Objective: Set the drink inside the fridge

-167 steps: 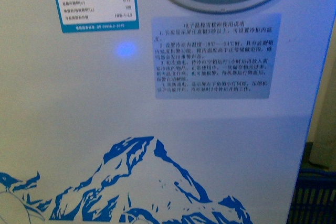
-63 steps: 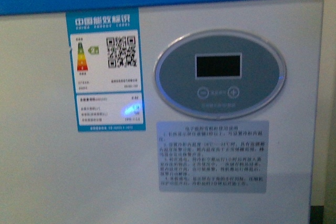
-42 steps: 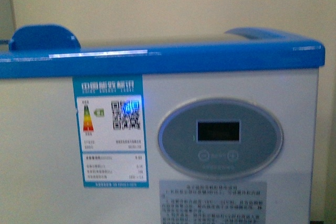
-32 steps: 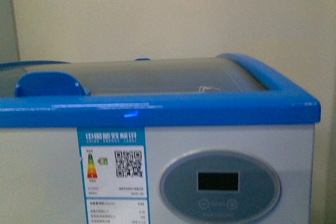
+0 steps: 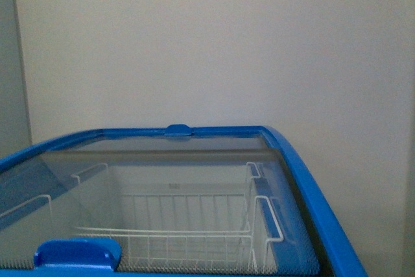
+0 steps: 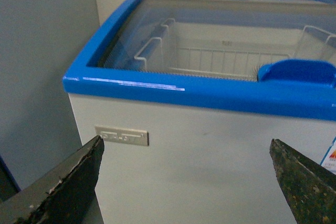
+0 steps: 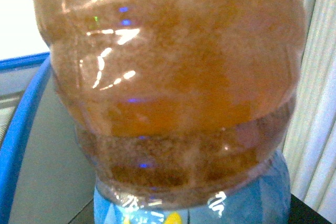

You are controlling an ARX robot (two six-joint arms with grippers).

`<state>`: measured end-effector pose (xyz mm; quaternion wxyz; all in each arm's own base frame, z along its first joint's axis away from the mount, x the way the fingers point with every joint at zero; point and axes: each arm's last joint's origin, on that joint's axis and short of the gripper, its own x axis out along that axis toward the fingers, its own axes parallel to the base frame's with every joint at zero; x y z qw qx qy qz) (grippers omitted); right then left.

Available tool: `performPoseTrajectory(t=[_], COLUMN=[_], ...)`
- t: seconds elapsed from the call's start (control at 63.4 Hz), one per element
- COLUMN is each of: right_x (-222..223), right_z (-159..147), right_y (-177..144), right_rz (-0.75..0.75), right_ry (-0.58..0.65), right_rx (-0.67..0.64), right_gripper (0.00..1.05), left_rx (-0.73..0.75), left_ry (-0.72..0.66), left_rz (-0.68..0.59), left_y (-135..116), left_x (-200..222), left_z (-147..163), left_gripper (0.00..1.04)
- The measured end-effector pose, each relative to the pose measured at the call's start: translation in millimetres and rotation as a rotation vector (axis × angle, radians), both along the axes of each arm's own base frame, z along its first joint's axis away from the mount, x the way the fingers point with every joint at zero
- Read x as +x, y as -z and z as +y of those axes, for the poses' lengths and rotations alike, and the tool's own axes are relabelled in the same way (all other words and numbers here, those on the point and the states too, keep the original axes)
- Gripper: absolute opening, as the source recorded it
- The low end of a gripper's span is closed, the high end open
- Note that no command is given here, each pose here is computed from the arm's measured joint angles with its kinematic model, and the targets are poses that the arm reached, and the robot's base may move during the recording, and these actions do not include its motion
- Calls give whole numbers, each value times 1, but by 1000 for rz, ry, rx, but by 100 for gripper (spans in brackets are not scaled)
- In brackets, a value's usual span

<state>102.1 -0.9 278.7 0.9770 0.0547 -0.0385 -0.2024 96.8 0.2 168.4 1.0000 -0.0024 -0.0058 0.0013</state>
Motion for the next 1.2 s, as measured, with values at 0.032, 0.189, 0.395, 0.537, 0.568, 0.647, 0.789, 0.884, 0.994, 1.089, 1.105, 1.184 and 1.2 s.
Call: performPoseTrajectory(t=[0.032, 0.189, 0.395, 0.537, 0.568, 0.647, 0.789, 0.884, 0.994, 1.089, 1.105, 1.184, 1.2], right_x=[0, 0, 0, 0, 0, 0, 0, 0, 0, 0, 0, 0, 0], right_z=[0, 0, 0, 0, 0, 0, 0, 0, 0, 0, 0, 0, 0], right_y=[0, 0, 0, 0, 0, 0, 0, 0, 0, 0, 0, 0, 0], right_rz=[0, 0, 0, 0, 0, 0, 0, 0, 0, 0, 0, 0, 0], right_ry=[0, 0, 1, 1, 1, -1, 0, 0, 0, 0, 0, 0, 0], right_rx=[0, 0, 0, 0, 0, 0, 0, 0, 0, 0, 0, 0, 0], right_gripper=[40, 40, 40, 40, 40, 40, 40, 40, 40, 40, 40, 40, 40], left_rx=[0, 0, -225, -180, -125, 95, 411, 615, 786, 877, 893, 939, 947], left_ry=[1, 1, 189, 330, 366, 471, 573, 626, 702, 750, 755, 767, 767], left_rz=[0, 0, 158, 147, 133, 84, 28, -19, -40, -38, -37, -38, -40], left_y=[0, 0, 0, -19, -22, -27, -29, -28, -28, -24, -23, -21, -20], left_x=[0, 0, 8, 38, 46, 71, 101, 119, 138, 148, 151, 164, 167], left_z=[0, 0, 1, 1, 0, 0, 1, 1, -4, -9, -10, -14, -15], left_gripper=[97, 97, 97, 97, 97, 97, 97, 97, 97, 97, 97, 97, 97])
